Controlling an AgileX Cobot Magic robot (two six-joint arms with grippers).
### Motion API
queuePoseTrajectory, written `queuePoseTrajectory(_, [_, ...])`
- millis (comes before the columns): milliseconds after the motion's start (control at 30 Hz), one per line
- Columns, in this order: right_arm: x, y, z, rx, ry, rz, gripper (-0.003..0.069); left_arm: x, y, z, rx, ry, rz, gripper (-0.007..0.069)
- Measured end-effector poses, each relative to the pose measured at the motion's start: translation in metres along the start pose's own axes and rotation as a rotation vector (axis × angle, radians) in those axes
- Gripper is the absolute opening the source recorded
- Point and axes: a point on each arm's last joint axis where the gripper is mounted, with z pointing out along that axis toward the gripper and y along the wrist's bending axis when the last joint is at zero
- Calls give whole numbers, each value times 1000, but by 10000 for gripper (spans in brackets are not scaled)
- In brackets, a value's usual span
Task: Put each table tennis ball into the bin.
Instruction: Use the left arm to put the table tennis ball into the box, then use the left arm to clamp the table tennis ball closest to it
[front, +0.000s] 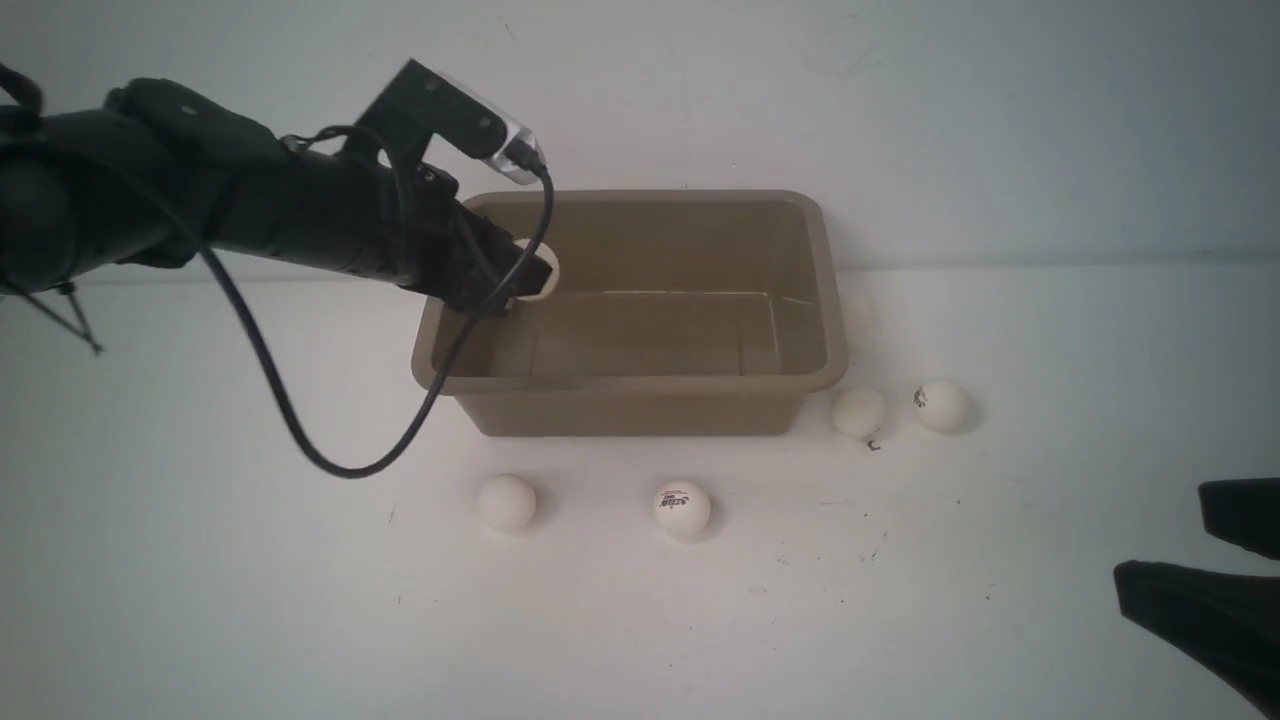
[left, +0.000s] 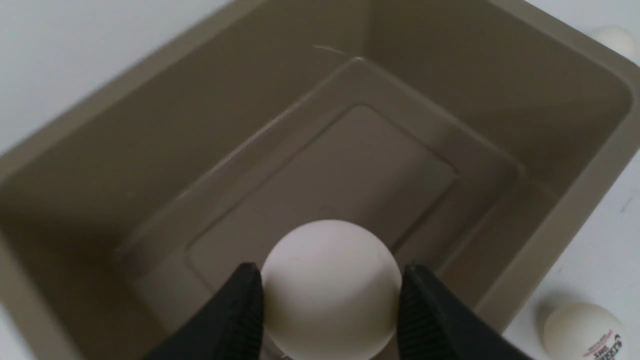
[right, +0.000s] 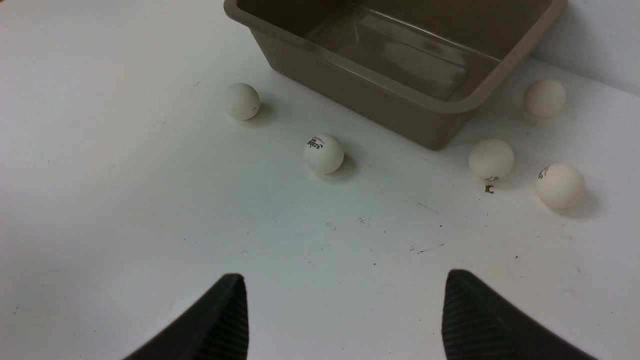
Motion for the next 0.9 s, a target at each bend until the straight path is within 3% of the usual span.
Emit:
queuePoseTrajectory(100, [0,0,0,0,0,0,472,5,6,17,36,26,-12,321])
queuePoseTrajectory(267, [0,0,0,0,0,-8,472,2,10,18,27,54,-40,477])
queuePoseTrajectory(333, [0,0,0,0,0,-11,472,-5,10,6,-2,66,-8,500])
queuePoseTrajectory(667, [0,0,0,0,0,-14,472,-21,-3,-109,-79,262,-118,408])
queuePoseTrajectory(900, [0,0,0,-1,-2,-17,472,-24,-30,-150,-25,346,-262,405])
